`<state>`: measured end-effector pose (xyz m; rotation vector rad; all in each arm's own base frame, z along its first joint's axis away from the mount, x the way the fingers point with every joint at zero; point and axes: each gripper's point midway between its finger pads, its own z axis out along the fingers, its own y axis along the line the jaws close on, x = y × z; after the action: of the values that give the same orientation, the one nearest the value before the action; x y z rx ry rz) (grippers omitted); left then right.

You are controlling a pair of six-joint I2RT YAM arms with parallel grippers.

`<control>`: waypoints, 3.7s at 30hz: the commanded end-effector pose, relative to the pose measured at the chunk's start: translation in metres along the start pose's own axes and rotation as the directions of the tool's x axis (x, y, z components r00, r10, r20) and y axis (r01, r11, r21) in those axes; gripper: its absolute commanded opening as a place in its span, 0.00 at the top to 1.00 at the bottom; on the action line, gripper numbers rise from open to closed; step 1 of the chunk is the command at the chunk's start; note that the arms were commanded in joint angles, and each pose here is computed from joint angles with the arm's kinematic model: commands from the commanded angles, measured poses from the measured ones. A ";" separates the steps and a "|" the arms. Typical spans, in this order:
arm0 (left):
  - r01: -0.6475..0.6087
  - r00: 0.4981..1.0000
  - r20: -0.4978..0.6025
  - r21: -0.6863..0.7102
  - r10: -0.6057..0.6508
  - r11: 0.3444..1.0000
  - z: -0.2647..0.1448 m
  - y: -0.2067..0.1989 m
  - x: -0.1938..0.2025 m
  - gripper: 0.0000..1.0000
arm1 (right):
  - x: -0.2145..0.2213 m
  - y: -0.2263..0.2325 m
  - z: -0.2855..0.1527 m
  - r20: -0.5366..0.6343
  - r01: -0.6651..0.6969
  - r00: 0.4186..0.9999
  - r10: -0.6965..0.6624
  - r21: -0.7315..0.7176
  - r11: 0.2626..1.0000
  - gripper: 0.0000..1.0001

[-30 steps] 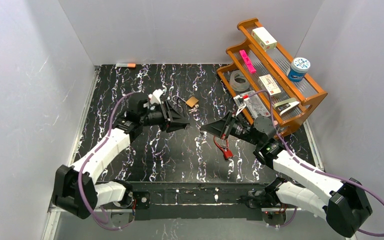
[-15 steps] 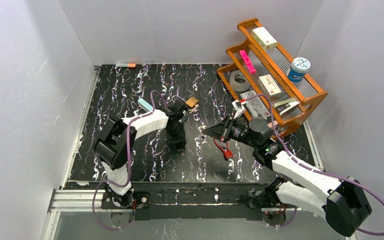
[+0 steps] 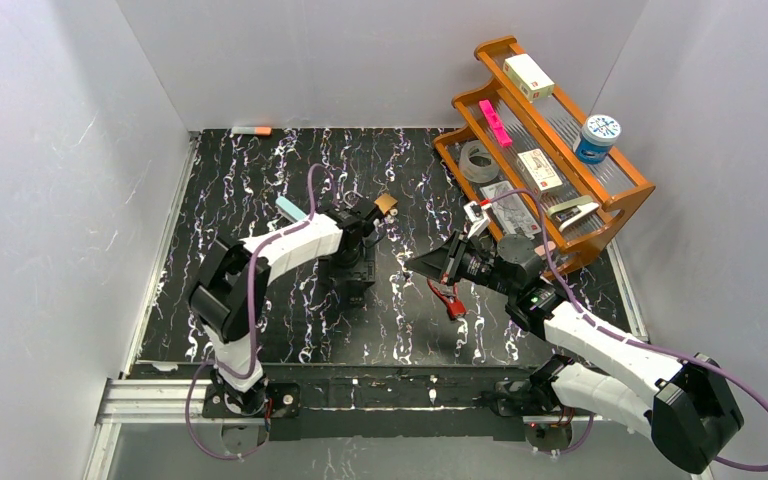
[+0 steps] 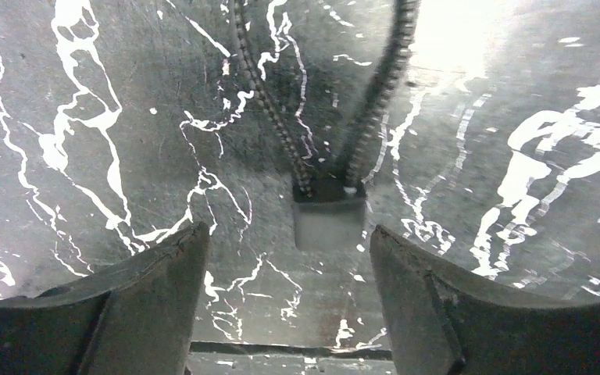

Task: Unlock with the key
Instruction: Place the lock at the center of the board, then pick up the lock from the center of the board, then place the lock at the center of the board.

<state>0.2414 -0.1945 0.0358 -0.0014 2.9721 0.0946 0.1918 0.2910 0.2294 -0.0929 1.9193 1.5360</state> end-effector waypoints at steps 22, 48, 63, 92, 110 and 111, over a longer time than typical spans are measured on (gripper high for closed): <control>-0.054 0.991 0.128 0.059 0.047 0.997 0.003 -0.029 -0.056 0.58 | -0.008 0.012 -0.002 0.025 0.020 1.000 -0.019 -0.046 0.999 0.99; -0.070 0.996 0.064 0.111 0.063 0.991 0.017 -0.037 -0.041 1.00 | -0.008 0.010 -0.001 0.024 0.015 1.000 -0.014 -0.037 0.999 0.99; -0.208 0.978 0.150 0.625 0.147 0.752 -0.096 -0.103 -0.025 1.00 | -0.011 0.004 -0.002 0.049 0.026 0.998 -0.026 -0.003 1.000 0.99; -0.774 0.386 0.904 0.209 0.184 0.597 -0.089 -0.072 -0.051 1.00 | -0.016 -0.067 -0.009 0.125 -0.042 0.992 0.001 0.323 0.946 0.99; -0.859 0.064 0.997 0.032 0.046 0.511 -0.124 -0.094 -0.006 1.00 | 0.003 -0.080 -0.008 -0.043 0.027 0.999 -0.011 0.396 0.918 0.99; -0.862 0.051 0.997 0.018 0.052 0.507 -0.123 -0.096 -0.005 1.00 | 0.002 -0.084 -0.008 -0.050 0.035 0.999 -0.016 0.421 0.907 0.99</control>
<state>0.2268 -0.2838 0.1177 0.9352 1.5505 -0.6799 0.2132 0.2597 0.1483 0.0742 2.2203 1.1479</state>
